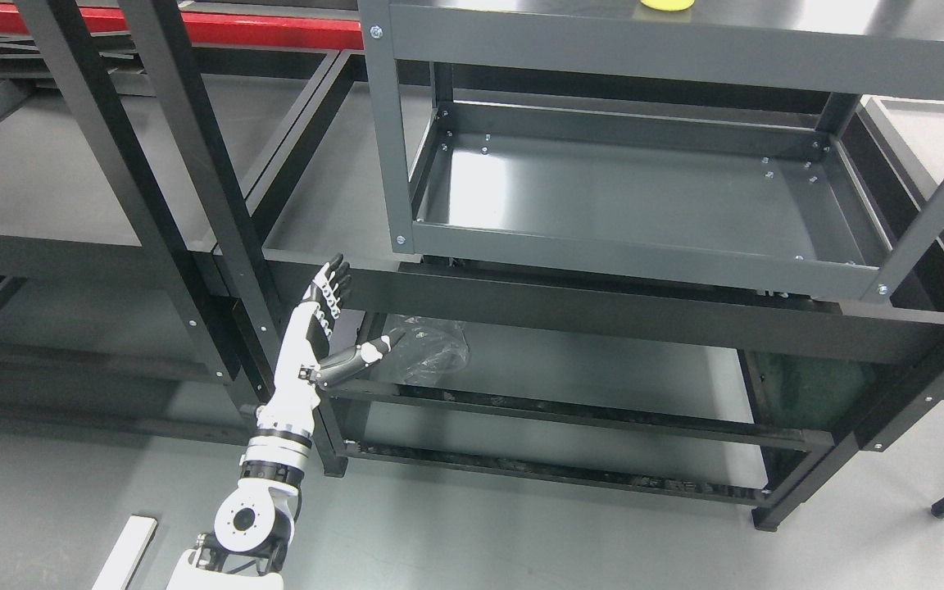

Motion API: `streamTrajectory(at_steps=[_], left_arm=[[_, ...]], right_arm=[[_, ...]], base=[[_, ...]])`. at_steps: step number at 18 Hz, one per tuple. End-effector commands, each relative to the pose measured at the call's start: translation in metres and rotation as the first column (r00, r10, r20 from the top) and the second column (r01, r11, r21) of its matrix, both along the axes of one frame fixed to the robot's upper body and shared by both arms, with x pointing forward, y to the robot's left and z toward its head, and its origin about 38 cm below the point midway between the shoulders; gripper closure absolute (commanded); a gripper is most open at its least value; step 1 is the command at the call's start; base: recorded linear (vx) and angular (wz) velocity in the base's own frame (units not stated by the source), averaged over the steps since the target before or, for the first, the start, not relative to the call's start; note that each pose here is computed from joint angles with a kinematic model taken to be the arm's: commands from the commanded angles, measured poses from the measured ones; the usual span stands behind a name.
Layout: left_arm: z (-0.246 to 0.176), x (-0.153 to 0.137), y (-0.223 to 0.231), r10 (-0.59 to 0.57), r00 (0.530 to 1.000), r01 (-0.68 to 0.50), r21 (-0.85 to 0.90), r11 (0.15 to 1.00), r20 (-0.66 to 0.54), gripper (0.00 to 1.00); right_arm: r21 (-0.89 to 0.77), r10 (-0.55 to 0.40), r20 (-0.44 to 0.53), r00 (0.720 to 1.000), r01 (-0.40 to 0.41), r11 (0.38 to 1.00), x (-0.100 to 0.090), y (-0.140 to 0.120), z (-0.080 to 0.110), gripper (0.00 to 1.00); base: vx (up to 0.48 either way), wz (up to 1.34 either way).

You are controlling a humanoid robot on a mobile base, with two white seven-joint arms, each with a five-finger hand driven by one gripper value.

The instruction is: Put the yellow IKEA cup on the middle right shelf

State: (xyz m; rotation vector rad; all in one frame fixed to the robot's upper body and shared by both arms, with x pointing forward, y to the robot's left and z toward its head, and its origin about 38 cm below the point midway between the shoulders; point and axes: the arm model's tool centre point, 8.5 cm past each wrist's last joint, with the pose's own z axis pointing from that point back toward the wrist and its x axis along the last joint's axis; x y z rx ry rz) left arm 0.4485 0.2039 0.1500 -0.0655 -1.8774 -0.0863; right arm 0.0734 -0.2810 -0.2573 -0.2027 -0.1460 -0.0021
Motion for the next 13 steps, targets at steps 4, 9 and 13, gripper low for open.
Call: streamTrajectory(at_steps=[4, 9, 13], left_arm=[[0.009, 0.001, 0.01, 0.016, 1.0, -0.016, 0.011, 1.0, 0.026, 0.01], [0.007, 0.001, 0.006, 0.003, 1.0, -0.003, 0.016, 1.0, 0.018, 0.01], [0.005, 0.001, -0.002, -0.019, 1.0, 0.018, 0.023, 1.0, 0.014, 0.01]], right_arm=[[-0.012, -0.008, -0.013, 1.0, 0.008, 1.0, -0.009, -0.01, 0.0, 0.01], [-0.012, -0.008, -0.013, 1.0, 0.008, 1.0, -0.009, -0.01, 0.0, 0.01], [-0.012, -0.008, -0.013, 1.0, 0.008, 1.0, -0.009, -0.01, 0.0, 0.01]], base=[[0.0, 0.0], [0.0, 0.0], [0.0, 0.0]])
